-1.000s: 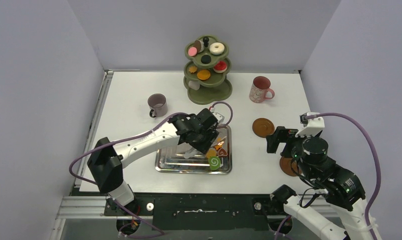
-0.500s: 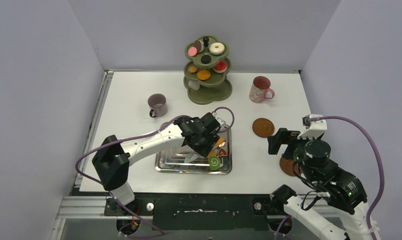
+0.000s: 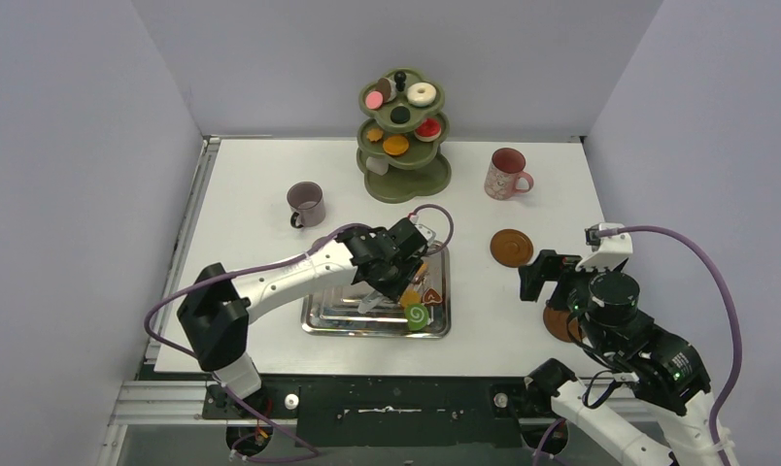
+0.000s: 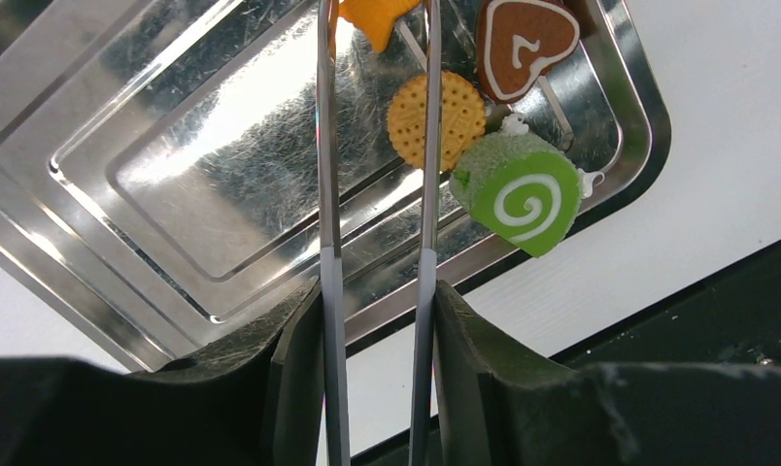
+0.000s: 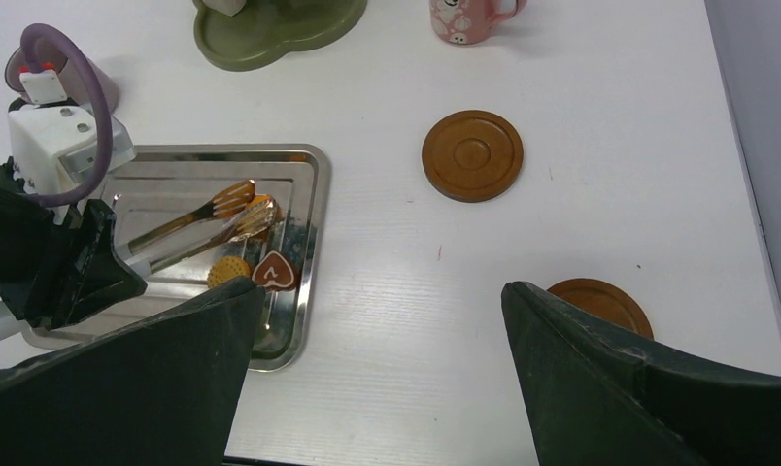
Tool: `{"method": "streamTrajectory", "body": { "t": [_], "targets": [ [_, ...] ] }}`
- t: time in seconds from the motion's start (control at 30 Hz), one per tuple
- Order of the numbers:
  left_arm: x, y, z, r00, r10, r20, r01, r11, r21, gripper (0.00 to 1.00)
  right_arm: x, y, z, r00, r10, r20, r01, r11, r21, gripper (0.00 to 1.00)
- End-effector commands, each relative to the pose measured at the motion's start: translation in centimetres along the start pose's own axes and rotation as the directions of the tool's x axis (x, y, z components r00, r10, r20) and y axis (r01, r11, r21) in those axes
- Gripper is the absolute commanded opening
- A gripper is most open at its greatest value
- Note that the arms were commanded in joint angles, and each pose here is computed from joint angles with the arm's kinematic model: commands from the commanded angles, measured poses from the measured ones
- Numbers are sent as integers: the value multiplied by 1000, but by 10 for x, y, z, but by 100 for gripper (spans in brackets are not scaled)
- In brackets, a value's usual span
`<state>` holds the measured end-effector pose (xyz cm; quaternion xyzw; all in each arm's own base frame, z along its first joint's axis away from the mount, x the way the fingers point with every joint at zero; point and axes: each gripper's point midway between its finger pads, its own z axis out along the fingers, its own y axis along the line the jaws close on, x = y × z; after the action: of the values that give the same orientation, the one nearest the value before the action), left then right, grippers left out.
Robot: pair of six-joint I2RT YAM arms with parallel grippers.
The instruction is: Serve the afternoon tea
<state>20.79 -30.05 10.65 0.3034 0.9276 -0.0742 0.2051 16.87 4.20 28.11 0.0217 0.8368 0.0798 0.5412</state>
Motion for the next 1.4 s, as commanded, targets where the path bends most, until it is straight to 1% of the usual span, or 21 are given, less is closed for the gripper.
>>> {"method": "streamTrajectory", "body": {
  "t": [0.0,0.17,0.5,0.7,0.83,1.07,1.37],
  "targets": [
    [-39,5,-33,985,-40,169,43,999,-13,19,-12,3,-1,998,30,53,-29,999,-17,100],
    [-56,13,-44,973,-65,221,72,997,-23,19,-12,3,-3,997,38,60,-37,999,-22,100],
    [-72,37,-56,950,-107,293,128,990,-56,19,-9,2,-6,997,34,64,-32,999,-33,100],
    [-100,78,-56,903,-156,400,222,967,-124,19,-8,3,-9,997,46,61,-43,998,-45,100],
    [-122,103,-54,868,-179,463,271,952,-141,19,-10,3,-10,996,52,70,-49,998,-51,100],
    [-150,133,-39,847,-203,491,319,934,-164,19,-14,4,-12,997,49,66,-46,998,-51,100],
    [-180,137,-12,844,-201,498,316,935,-159,19,-17,2,-16,995,58,78,-54,997,-51,100]
  ]
}}
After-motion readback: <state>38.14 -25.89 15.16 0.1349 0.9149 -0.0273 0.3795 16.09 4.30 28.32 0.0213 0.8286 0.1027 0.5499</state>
